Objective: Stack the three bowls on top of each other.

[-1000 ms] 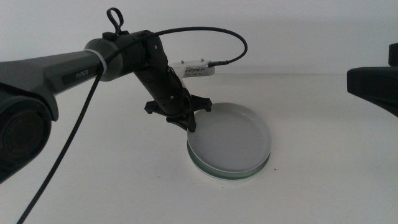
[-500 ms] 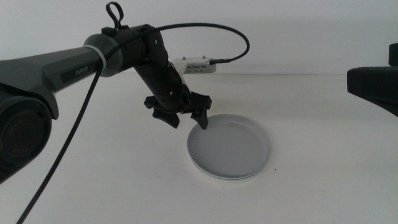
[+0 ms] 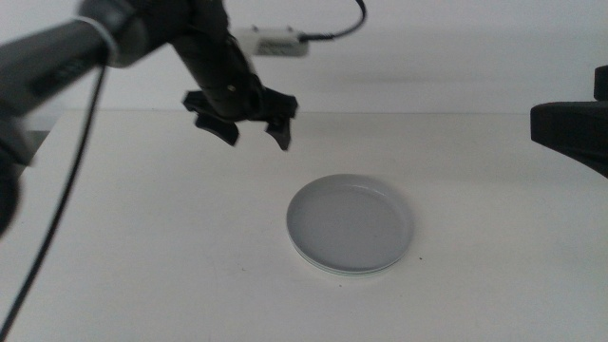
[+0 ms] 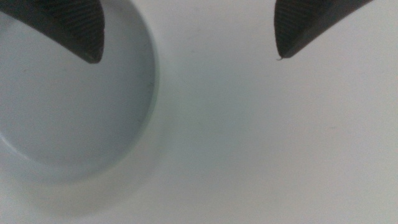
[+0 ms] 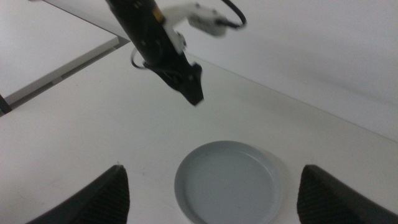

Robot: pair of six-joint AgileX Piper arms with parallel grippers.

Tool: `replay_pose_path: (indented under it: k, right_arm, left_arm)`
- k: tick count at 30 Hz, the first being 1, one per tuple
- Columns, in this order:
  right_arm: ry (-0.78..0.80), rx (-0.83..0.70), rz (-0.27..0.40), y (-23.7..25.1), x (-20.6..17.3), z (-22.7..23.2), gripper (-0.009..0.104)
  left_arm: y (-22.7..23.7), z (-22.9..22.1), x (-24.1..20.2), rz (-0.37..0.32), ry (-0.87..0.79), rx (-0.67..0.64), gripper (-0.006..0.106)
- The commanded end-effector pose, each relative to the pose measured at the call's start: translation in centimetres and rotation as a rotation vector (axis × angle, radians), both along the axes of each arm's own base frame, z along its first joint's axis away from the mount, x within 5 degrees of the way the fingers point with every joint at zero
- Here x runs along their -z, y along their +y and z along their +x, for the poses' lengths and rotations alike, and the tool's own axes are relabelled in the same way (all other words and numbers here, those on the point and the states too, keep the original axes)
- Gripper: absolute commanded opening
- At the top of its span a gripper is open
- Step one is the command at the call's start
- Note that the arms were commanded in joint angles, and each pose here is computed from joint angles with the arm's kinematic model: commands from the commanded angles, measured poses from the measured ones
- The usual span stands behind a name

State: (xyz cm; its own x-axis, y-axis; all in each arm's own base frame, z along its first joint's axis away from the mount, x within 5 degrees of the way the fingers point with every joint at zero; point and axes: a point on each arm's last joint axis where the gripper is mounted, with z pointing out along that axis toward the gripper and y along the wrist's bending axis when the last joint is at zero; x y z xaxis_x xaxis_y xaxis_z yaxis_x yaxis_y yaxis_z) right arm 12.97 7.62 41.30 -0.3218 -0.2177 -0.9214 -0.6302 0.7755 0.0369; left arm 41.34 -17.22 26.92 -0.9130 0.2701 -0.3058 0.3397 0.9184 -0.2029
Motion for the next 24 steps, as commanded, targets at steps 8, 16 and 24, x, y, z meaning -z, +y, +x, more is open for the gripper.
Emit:
replay_pose_path:
  k: [8,16,24]
  right_arm:
    - [-0.104,0.080,0.104,-0.3,-1.2,0.6,0.093]
    - [-0.079,0.198,0.198,-0.1,-1.0,3.3,0.093]
    - [0.049,0.397,0.177,-1.6,0.9,9.2,0.093]
  left_arm:
    - [6.4,-3.5,-4.7,-0.048,-0.182,-0.167,0.094]
    - [11.8,-8.1,-6.5,-0.074,-0.339,-0.275,0.094]
    - [14.1,-12.9,-8.7,-0.103,-0.533,-0.295,0.094]
